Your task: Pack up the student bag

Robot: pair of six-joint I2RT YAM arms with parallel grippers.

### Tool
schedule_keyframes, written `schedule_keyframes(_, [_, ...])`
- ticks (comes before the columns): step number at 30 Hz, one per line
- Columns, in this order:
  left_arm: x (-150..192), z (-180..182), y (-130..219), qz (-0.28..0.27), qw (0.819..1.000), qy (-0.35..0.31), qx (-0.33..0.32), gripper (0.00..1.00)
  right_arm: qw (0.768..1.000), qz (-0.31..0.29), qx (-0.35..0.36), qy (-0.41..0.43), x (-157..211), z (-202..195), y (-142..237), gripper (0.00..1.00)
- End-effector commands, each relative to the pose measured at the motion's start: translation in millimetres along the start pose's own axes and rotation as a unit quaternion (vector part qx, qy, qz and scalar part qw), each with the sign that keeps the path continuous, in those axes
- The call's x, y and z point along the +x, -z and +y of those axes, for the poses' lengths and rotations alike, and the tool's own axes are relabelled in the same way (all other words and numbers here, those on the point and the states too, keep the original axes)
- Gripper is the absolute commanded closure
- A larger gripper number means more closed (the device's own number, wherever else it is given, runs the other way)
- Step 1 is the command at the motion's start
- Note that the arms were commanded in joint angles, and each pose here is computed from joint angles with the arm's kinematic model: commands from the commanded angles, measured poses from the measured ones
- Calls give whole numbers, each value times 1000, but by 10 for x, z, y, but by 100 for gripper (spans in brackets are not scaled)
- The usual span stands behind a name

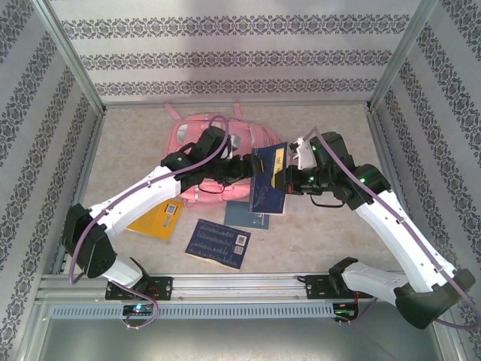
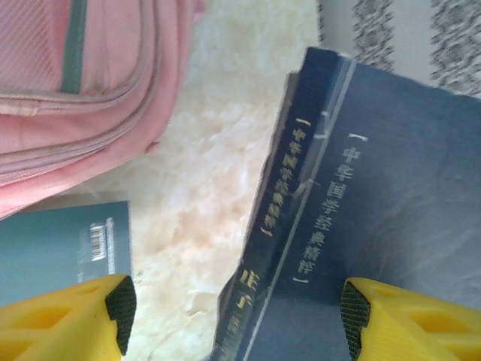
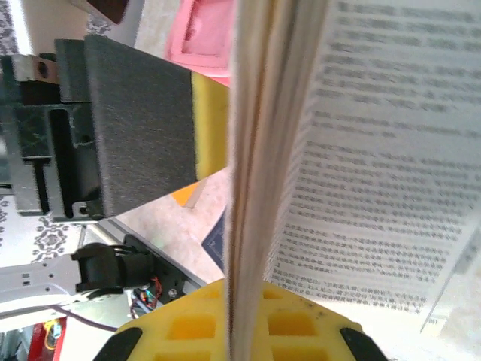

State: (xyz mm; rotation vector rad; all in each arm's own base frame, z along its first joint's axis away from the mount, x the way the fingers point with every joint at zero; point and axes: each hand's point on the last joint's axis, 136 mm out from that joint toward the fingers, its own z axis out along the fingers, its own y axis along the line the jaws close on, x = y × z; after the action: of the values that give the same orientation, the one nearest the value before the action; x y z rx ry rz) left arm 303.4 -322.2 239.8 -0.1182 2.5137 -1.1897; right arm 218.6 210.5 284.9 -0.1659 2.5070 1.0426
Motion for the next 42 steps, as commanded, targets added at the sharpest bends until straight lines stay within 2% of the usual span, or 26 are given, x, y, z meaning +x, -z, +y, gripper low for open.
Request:
schedule_keyframes(1, [-238, -305, 106, -41, 994, 9, 102, 29, 998, -18, -58, 24, -188, 340, 56, 100])
schedule_keyframes(4, [-325, -518, 282, -64, 982, 5, 177, 33, 996, -28, -82, 15, -325, 458, 60, 100])
schedule_keyframes(7, [-328, -645, 399, -59, 971, 7, 232, 33, 992, -37, -116, -4, -462, 588, 69, 100])
schedule_keyframes(12, [-388, -669, 633, -86, 959, 20, 268, 29, 981, -50, -184, -41, -644, 798, 116, 100])
schedule_keyframes(16, [-485, -693, 857, -114, 945, 49, 302, 22, 969, -80, -227, -63, -765, 837, 195, 100])
schedule_keyframes(20, [-485, -923, 1043, -106, 929, 45, 351, 24, 967, -70, -232, -82, -739, 720, 95, 100])
schedule_keyframes(24, [-462, -1060, 1182, -102, 923, 31, 369, 34, 972, -71, -207, -88, -712, 554, 5, 100])
schedule_keyframes(29, [-373, -1001, 1229, -102, 936, 10, 337, 60, 976, -73, -186, -86, -698, 441, -4, 100])
schedule_keyframes(33, [-322, -923, 1247, -106, 944, 2, 314, 73, 981, -65, -168, -77, -647, 399, -7, 100])
schedule_keyframes(35, [-309, -897, 1272, -112, 946, -3, 304, 79, 982, -66, -161, -77, -630, 369, -6, 91])
schedule_keyframes(36, [-307, -891, 1285, -114, 947, -5, 301, 81, 982, -67, -160, -78, -624, 363, -10, 83])
schedule_keyframes(39, [-311, -899, 1323, -120, 946, -7, 300, 87, 982, -68, -158, -84, -612, 345, -34, 44])
schedule_keyframes(42, [-332, -938, 1373, -128, 944, -9, 304, 88, 984, -76, -127, -98, -606, 234, -42, 20])
